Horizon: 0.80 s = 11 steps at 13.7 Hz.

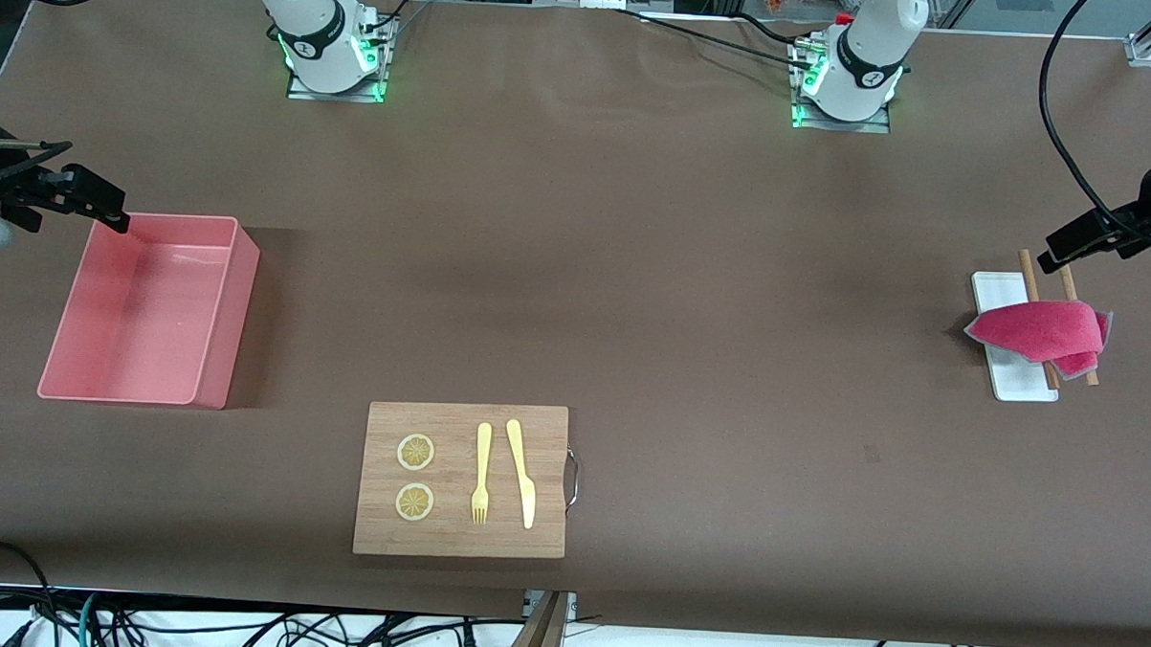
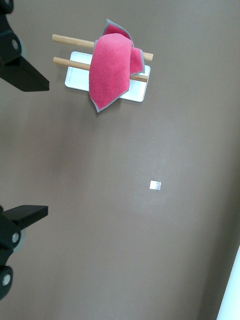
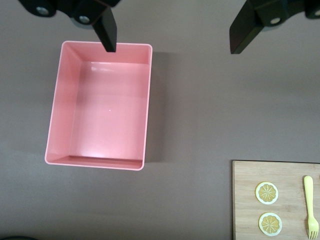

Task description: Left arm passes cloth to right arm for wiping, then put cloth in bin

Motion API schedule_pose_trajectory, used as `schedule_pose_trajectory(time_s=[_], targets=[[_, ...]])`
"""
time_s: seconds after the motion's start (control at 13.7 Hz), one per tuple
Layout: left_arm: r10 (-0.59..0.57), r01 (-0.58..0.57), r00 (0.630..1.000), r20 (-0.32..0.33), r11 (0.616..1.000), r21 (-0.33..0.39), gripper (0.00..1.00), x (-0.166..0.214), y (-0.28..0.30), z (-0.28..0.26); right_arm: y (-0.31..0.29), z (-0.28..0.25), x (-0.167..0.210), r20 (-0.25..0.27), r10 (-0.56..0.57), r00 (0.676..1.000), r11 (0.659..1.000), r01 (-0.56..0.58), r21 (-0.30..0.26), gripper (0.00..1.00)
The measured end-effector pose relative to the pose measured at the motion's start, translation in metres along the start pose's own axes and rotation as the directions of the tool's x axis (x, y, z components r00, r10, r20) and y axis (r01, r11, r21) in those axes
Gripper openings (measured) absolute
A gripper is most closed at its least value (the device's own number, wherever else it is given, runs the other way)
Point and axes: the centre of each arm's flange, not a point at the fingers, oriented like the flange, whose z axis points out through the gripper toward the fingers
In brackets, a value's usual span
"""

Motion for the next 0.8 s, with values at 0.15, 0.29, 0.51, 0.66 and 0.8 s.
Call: schedule_pose_trajectory(time_s=[0.15,0.29,0.51,0.66,0.8], targets=[[0.002,-0.002,1.0,0.003,1.0,0.001,1.0,0.001,0.0013,0.0024,0.0001,0.0,0.0,0.0,0.0,1.0,1.0,0.0,0.0,1.0],[0.003,-0.003,1.0,0.008,1.0,0.001,1.0,0.0021,0.0024,0.0053,0.0001,0.0001,0.0,0.0,0.0,1.0,1.0,0.0,0.0,1.0],[0.01,-0.01,1.0,0.014,1.0,0.002,1.0,0.0029,0.0062,0.0092,0.0003,0.0001,0.0,0.0,0.001,1.0,1.0,-0.001,0.0,1.0],[0.011,-0.011,1.0,0.011,1.0,0.002,1.0,0.0042,0.0073,0.0099,0.0004,0.0001,0.0001,0.0,0.001,1.0,1.0,-0.001,0.0,1.0],[0.011,-0.011,1.0,-0.003,1.0,-0.001,1.0,0.0055,0.0072,0.0041,0.0004,-0.0001,0.0003,-0.002,0.001,1.0,1.0,-0.001,0.0,1.0]])
